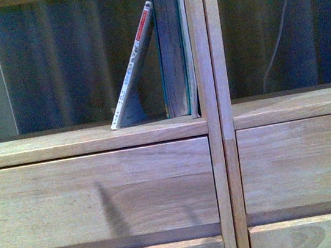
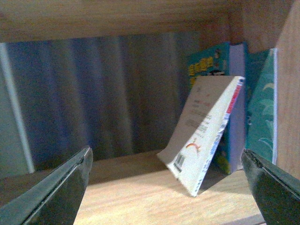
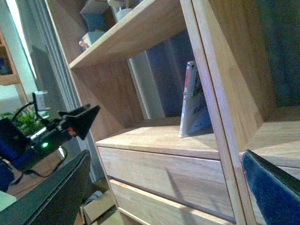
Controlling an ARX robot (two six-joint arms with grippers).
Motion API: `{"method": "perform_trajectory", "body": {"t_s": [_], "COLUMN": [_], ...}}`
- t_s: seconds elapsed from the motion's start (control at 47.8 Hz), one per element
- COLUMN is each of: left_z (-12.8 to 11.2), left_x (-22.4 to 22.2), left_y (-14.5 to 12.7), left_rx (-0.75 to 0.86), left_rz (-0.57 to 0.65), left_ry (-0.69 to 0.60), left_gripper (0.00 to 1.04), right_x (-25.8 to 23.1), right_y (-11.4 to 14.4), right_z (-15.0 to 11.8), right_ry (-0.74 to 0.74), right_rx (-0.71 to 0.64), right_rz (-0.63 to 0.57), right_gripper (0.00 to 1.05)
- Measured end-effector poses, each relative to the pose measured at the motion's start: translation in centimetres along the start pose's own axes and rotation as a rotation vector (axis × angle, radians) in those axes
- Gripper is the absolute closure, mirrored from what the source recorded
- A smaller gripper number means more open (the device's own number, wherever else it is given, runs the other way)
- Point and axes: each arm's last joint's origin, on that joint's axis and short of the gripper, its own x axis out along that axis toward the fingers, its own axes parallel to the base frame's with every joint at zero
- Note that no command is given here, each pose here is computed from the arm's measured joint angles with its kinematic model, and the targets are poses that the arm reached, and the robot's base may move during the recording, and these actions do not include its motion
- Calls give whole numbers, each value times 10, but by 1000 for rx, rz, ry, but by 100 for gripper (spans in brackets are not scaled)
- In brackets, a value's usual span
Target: Organize books on shelf
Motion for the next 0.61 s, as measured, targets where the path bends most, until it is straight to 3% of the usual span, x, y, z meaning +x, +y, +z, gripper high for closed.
{"method": "perform_trajectory", "body": {"t_s": [0.146, 0.209, 0.293, 0.397, 0.481, 0.606], "left_z": [3, -4, -25, -41, -50, -61], "left_x": [-11, -20, -47, -65, -78, -97], "left_y": [3, 1, -2, -6, -7, -6], "left_rx": [-38, -76, -78, -80, -85, -81], "left_rz": [37, 220, 303, 307, 281, 300], "left_ry": [13, 241, 386, 411, 414, 414], "left_gripper": [9, 23, 40, 54, 65, 83], "right_x": [0, 0, 7, -5, -15, -25], "right_y": [0, 0, 8, 5, 2, -3], "right_z": [0, 0, 1, -21, -37, -56], "right_ry": [1, -1, -21, 145, 229, 283], "right_rx": [0, -1, -48, -173, -260, -326], "right_rz": [1, -1, -357, -609, -690, -716], "right_gripper": [7, 7, 21, 34, 45, 62]}}
